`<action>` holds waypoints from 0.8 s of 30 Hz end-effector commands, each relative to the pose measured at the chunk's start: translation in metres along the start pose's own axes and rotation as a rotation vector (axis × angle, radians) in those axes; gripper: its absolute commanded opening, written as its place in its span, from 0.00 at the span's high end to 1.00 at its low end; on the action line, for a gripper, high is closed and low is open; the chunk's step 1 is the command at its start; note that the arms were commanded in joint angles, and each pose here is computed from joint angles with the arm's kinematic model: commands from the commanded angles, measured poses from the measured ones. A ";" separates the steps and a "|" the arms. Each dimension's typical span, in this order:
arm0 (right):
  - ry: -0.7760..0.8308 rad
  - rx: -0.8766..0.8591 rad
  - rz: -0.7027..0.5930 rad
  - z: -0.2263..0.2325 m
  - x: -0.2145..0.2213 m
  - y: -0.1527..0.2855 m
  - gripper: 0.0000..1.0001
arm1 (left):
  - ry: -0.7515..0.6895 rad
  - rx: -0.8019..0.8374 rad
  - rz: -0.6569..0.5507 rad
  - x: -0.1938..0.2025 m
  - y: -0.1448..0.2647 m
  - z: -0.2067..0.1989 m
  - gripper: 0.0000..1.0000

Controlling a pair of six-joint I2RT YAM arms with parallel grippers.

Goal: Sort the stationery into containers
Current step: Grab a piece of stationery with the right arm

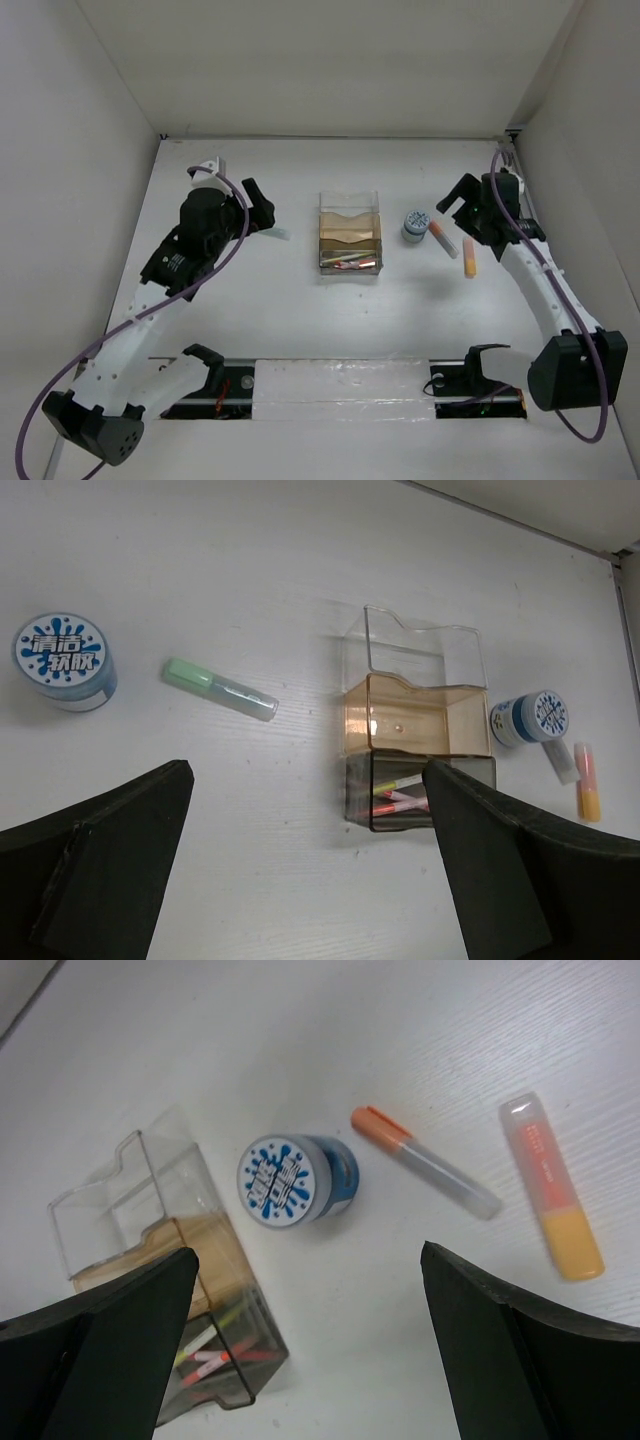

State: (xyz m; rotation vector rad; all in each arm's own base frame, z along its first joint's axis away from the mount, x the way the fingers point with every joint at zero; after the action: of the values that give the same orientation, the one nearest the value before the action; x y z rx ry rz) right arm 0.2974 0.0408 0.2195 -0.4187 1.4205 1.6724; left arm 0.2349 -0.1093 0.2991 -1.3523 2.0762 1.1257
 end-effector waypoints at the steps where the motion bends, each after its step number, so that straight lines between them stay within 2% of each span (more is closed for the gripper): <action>1: 0.011 -0.014 -0.052 -0.006 -0.027 -0.008 0.00 | -0.012 -0.028 -0.042 -0.004 0.005 0.007 0.01; 3: 0.008 0.001 -0.047 -0.015 -0.035 -0.014 0.00 | -0.007 -0.015 -0.055 -0.008 0.009 0.004 0.01; 7: -0.027 0.146 0.042 -0.038 -0.038 -0.029 0.03 | -0.004 -0.007 -0.064 -0.008 0.013 0.005 0.01; 13: 0.006 0.356 0.190 -0.073 -0.015 -0.049 0.03 | -0.016 0.041 -0.072 -0.011 0.022 0.001 0.01; 16: 0.004 0.366 0.272 -0.082 0.003 -0.056 0.03 | -0.027 0.061 -0.053 -0.009 0.022 -0.001 0.01; 24: -0.008 0.393 0.367 -0.098 0.027 -0.061 0.06 | -0.036 0.099 -0.029 -0.005 0.024 -0.004 0.01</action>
State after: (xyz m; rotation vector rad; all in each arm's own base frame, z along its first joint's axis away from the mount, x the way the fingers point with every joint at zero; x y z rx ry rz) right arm 0.3080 -0.0391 0.1398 0.0489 1.8169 1.5938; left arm 0.2178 -0.1026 0.3097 -1.3274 2.0558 1.0684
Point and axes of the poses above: each gripper's point midway between its finger pads, its own y axis back along the fingers, its own z axis along the line the jaws close on, x = y × z, the point moved 6 cm from there along y, back along the fingers, and after that the axes turned 14 degrees about y, right-handed, at the moved point
